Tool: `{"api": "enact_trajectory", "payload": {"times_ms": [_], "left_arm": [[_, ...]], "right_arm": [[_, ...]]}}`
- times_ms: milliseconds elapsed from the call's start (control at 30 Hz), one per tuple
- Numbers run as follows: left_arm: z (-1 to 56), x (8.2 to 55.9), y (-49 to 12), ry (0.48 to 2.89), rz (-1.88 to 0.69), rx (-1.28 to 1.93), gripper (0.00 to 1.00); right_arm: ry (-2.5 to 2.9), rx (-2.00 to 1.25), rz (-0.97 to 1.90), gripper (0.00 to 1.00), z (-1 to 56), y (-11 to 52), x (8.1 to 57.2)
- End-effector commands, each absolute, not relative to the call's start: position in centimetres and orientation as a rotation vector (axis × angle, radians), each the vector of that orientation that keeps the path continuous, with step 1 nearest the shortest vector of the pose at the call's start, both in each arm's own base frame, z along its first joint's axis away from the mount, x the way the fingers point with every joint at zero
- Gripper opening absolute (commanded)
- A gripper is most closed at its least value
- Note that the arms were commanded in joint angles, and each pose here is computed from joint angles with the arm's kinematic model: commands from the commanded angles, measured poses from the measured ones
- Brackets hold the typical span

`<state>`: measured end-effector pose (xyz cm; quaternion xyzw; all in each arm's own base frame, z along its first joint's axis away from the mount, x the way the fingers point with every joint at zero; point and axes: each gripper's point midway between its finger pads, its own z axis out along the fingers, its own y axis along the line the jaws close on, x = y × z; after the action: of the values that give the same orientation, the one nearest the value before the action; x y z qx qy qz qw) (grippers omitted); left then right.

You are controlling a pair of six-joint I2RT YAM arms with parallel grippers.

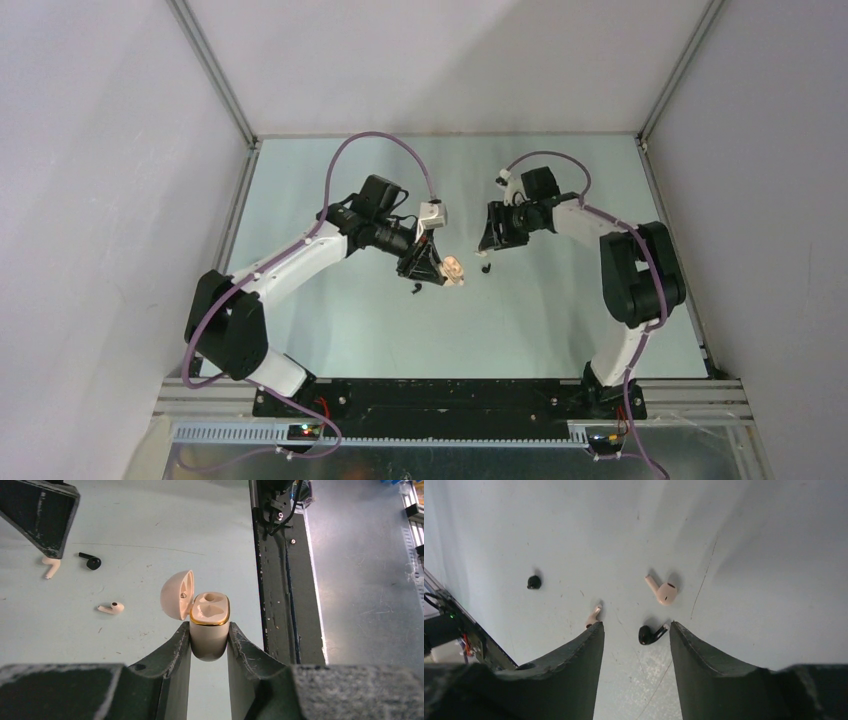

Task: Insert the wireless bluetooth earbuds into the charging case
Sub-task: Pick up the right earbud from the center of the board.

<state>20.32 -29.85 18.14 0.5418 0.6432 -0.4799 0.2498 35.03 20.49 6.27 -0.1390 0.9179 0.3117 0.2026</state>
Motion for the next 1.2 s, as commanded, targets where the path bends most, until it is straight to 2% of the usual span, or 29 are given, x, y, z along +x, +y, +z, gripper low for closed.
{"api": "enact_trajectory", "payload": {"times_ms": [0,200,433,933,1167], "left_arm": [[19.9,20.8,-30.4,1.677,-1.277,1.48,0.0],[19.8,20.9,-30.3,1.683,-1.261,1.478,0.0],[19.7,20.9,-30.3,1.677,-1.256,1.478,0.0],[19.6,21.1,-30.3,1.683,-1.25,1.476,0.0],[19.6,21.1,-30.3,1.684,-1.246,1.476,0.0]], "right_arm": [[2.585,-0.268,0.857,0.52,6.8,20.5,37.3],[2.698,-0.216,0.874,0.43,4.6,21.1,37.9],[2.748,-0.206,0.751,0.44,3.1,19.9,38.0],[2.797,-0.236,0.844,0.43,2.1,21.3,37.0],[2.82,-0.238,0.847,0.39,1.5,21.3,36.6]]}}
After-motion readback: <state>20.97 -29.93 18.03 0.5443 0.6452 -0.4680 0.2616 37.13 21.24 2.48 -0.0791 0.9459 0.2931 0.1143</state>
